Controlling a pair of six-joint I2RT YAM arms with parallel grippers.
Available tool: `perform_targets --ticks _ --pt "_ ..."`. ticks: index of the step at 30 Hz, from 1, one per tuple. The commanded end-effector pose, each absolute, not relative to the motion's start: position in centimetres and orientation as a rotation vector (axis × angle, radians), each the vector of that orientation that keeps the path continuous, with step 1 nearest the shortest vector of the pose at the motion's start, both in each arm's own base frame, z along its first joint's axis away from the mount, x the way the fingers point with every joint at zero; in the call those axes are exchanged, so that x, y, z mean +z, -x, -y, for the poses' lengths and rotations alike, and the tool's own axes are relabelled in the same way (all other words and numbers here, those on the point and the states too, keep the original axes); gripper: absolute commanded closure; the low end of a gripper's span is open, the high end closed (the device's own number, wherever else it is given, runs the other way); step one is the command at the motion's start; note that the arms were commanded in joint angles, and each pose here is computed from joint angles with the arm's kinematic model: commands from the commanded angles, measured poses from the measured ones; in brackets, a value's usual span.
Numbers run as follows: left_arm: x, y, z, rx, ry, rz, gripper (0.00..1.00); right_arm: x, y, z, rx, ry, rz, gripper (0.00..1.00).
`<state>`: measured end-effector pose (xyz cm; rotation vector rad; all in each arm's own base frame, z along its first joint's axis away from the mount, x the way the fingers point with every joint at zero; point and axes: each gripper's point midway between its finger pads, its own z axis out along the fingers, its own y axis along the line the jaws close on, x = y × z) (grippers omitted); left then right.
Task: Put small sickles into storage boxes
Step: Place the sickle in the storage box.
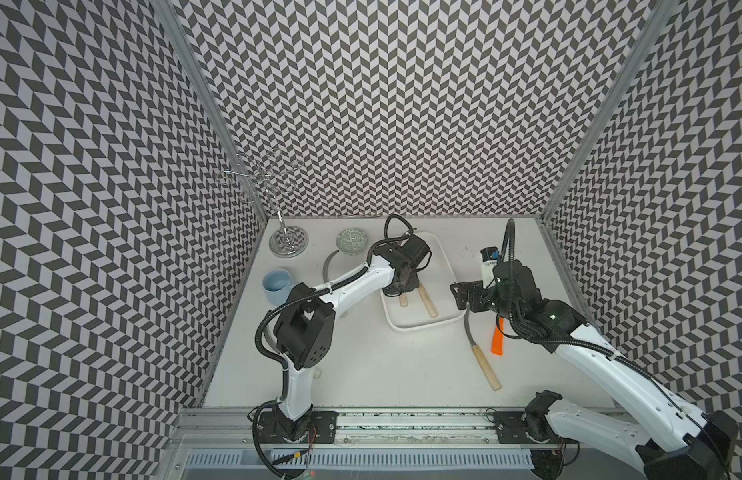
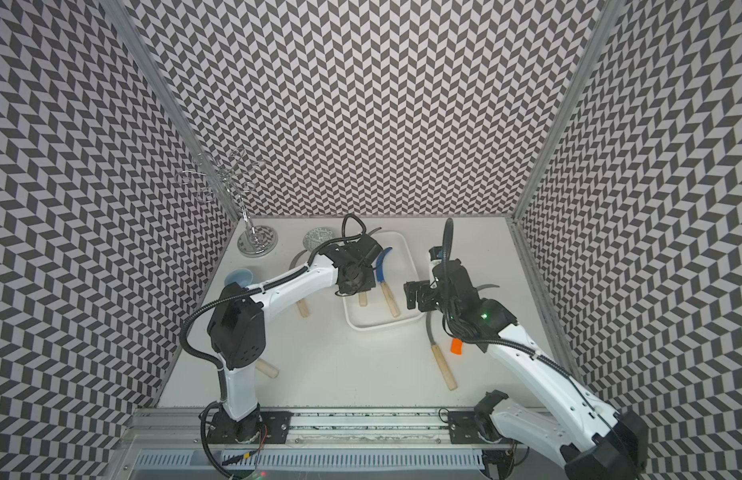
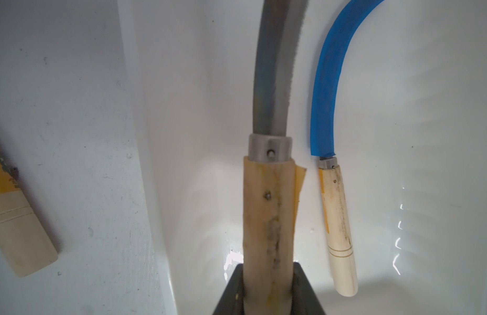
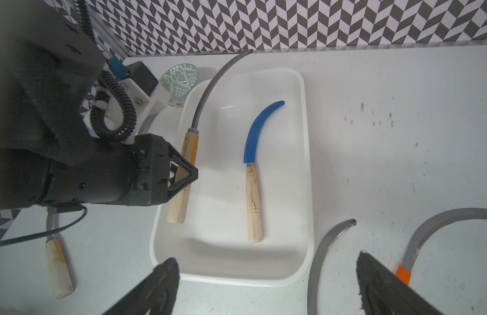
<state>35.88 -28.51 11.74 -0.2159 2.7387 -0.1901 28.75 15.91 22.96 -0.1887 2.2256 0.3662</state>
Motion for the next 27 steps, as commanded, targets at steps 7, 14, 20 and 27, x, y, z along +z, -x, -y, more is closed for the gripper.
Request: perform_targets --ticks 7,14,20,27 --pt "10.6 -36.0 28.9 -0.218 0.217 -2.735 0.9 23.7 -29.0 -15.6 0.386 0.158 -2.178 0.0" --pt "9.6 -35.8 28.9 -0.213 0.213 -2.753 0.9 23.6 -28.9 -15.7 0.394 0.163 -2.18 0.0" --pt "8.6 -35.8 29.1 -0.203 0.213 -2.773 0.9 23.6 -28.9 -15.8 0.399 0.169 -2.18 0.0" --pt "7.5 -35.6 29.2 -0.201 0.211 -2.796 0.91 23.5 -28.9 -15.8 0.399 0.17 -2.181 0.0"
